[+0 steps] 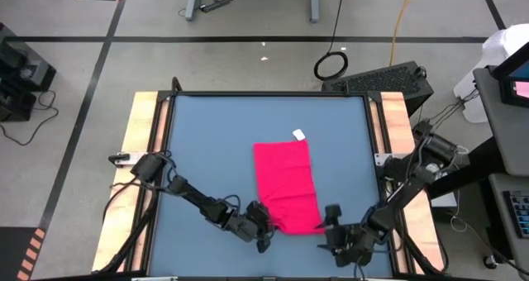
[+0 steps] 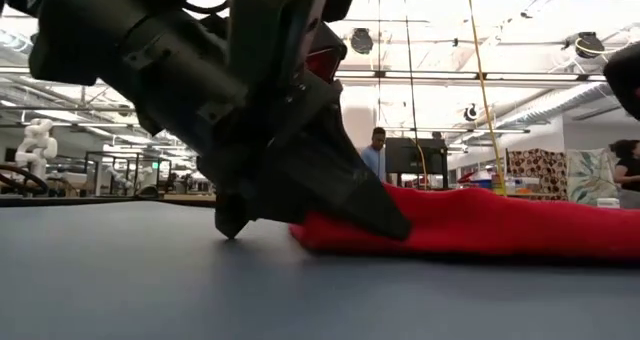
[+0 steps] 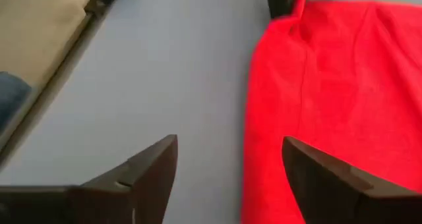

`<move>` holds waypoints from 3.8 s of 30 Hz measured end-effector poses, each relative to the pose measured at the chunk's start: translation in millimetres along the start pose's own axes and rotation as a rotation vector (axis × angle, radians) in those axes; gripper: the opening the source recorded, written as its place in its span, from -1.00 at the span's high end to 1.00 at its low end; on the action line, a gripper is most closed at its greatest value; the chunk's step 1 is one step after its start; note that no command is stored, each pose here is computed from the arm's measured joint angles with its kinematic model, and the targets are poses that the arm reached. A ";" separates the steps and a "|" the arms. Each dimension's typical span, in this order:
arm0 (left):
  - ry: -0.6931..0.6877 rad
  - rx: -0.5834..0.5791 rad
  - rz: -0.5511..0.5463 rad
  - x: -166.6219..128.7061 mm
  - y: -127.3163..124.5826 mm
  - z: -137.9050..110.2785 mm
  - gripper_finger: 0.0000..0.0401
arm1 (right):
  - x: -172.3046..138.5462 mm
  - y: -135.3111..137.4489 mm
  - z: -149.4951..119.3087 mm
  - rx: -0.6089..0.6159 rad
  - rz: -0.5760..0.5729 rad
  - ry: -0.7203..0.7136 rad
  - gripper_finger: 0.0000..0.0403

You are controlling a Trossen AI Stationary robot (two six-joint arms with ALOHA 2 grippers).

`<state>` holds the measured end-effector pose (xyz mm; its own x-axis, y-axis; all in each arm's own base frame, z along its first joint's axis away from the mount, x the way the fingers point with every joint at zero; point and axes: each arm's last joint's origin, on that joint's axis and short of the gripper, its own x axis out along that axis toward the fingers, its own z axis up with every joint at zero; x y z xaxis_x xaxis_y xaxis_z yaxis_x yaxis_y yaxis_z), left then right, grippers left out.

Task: Roll towel
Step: Roll the red towel

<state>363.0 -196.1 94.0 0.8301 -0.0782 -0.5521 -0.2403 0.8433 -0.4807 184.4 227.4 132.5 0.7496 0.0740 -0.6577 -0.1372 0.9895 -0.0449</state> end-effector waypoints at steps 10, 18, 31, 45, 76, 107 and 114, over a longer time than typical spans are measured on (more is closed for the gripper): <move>0.045 -0.076 -0.014 -3.7 -1.5 2.3 0.94 | 27.5 0.8 -26.4 0.053 -0.136 0.040 -0.16; 0.067 -0.067 -0.021 -3.7 -1.0 1.9 0.94 | 30.3 -0.9 -24.7 0.144 -0.084 0.086 0.45; 0.124 0.004 -0.037 -5.6 -2.7 -3.0 0.80 | 33.7 -31.6 4.5 0.335 0.140 0.266 0.94; 0.085 0.219 -0.072 -44.8 -34.1 2.6 0.22 | 17.2 -60.5 34.8 0.483 0.243 0.269 0.96; -0.264 0.644 0.148 8.3 -35.3 -57.4 -0.39 | 22.8 -76.6 37.6 0.670 0.178 0.301 0.96; -0.092 -0.053 -0.021 18.5 -16.1 -12.9 0.96 | -28.6 -9.5 15.5 0.022 0.007 0.014 -0.21; -0.077 -0.107 -0.006 18.9 -14.4 -14.1 0.96 | -2.0 6.0 -1.4 -0.108 -0.065 -0.034 -0.21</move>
<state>375.0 -217.3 80.9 0.8669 -0.0388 -0.4970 -0.2840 0.7809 -0.5563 181.2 233.0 132.5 0.7804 0.0166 -0.6250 -0.1556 0.9734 -0.1685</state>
